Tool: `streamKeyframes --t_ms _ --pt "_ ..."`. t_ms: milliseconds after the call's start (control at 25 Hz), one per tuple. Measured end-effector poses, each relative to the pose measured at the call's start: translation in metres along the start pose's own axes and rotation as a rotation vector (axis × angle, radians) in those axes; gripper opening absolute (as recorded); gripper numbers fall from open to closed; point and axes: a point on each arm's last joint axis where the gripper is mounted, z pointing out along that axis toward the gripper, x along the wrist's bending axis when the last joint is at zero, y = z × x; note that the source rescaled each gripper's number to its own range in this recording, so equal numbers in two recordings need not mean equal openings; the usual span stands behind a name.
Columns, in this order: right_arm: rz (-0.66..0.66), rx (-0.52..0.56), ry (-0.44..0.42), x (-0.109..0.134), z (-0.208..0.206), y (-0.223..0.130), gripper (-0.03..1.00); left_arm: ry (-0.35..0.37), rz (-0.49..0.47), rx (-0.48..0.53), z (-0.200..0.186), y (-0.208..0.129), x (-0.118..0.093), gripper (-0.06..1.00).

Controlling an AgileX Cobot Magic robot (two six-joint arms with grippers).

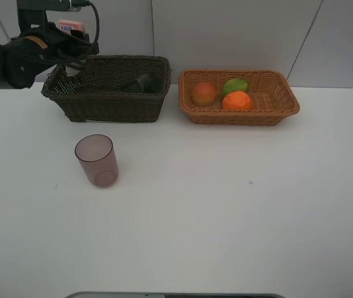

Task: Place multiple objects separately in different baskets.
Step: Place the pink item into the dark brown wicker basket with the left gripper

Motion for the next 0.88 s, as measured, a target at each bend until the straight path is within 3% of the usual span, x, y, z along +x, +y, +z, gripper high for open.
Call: streamKeyframes --t_ms 440,880 --pt "0.0 0.0 0.0 0.0 0.0 0.0 0.83 -0.002 -0.047 0.041 0.03 -0.04 -0.005 0.7" --pt "0.0 0.0 0.0 0.0 0.0 0.0 0.83 -0.052 -0.017 0.15 0.031 -0.053 -0.013 0.7"
